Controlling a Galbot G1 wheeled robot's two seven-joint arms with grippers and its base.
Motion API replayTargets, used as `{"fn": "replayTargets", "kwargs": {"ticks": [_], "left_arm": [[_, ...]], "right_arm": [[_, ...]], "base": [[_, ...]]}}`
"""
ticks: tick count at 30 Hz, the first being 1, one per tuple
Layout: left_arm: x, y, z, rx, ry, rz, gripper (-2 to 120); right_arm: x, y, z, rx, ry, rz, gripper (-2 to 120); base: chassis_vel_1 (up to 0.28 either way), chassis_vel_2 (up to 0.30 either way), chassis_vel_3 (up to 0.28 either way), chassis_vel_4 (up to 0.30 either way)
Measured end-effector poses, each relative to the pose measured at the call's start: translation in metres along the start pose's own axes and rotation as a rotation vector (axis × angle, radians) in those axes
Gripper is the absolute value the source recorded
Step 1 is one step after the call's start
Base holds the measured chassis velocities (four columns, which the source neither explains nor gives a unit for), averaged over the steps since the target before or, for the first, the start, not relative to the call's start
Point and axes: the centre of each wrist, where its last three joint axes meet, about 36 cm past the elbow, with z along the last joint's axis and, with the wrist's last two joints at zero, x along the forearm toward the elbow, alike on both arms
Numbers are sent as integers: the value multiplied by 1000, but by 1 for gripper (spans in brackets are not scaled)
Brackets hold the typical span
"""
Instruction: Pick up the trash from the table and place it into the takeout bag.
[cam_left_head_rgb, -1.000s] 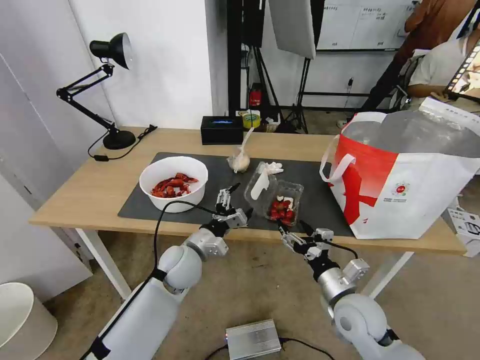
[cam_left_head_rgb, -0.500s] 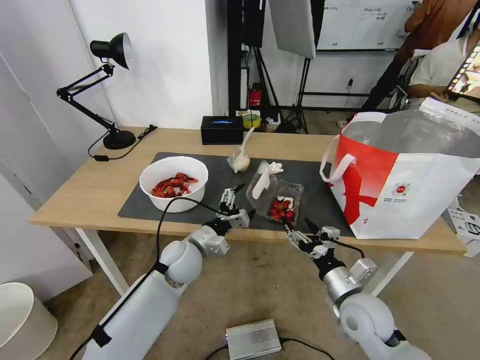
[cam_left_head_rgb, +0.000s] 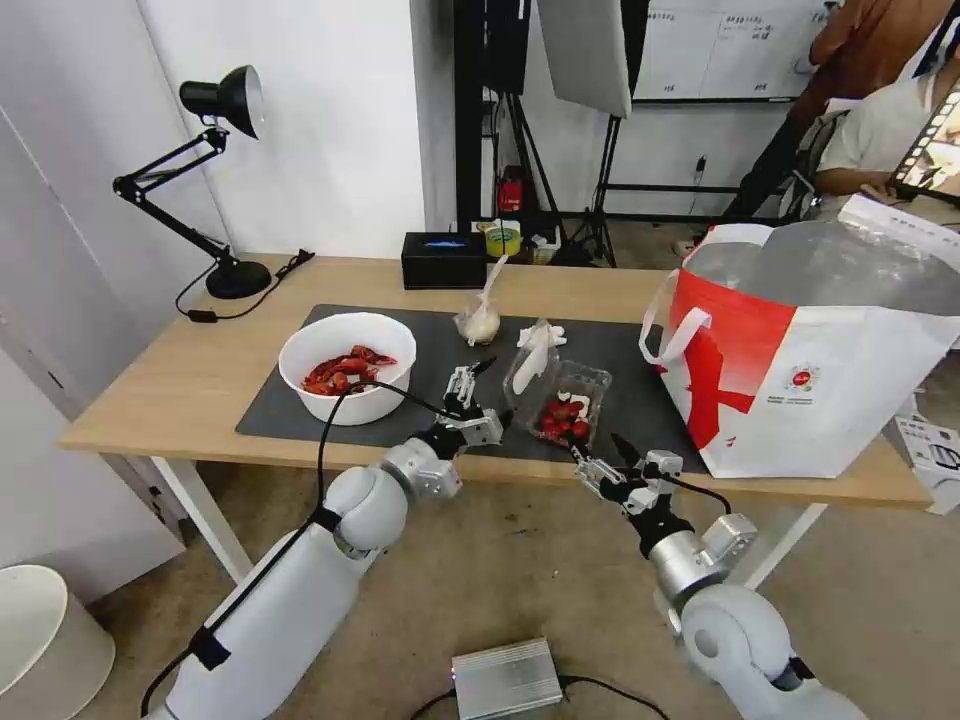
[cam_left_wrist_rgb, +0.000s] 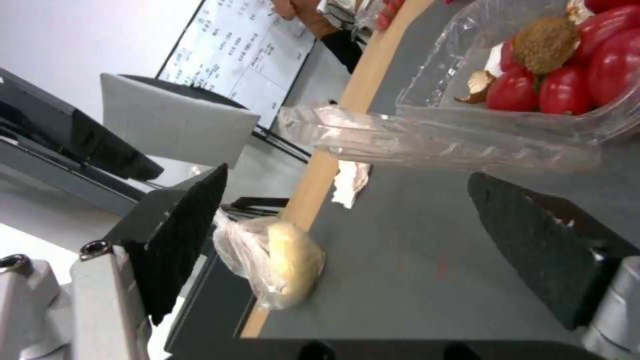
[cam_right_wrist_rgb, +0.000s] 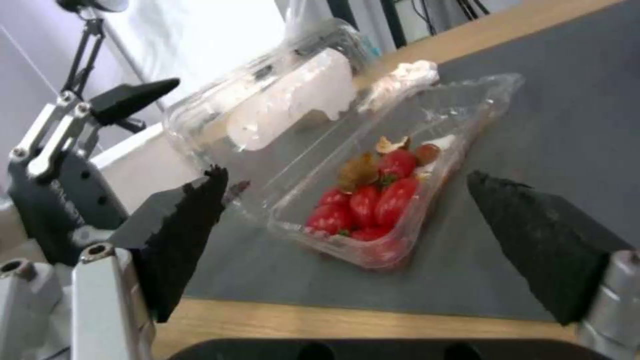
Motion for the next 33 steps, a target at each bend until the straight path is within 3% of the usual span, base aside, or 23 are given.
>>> {"fn": "replayTargets", "kwargs": {"ticks": [9, 33], "left_arm": [[-16, 15, -7, -32, -52, -2, 95], [-35, 23, -10, -66, -131, 24, 95]], "right_arm": [[-3, -7, -4, -48, -5, 36, 91], [-15, -9, -18, -171, 25, 80, 91]], "base": [[0, 0, 0, 0], [0, 0, 0, 0]]}}
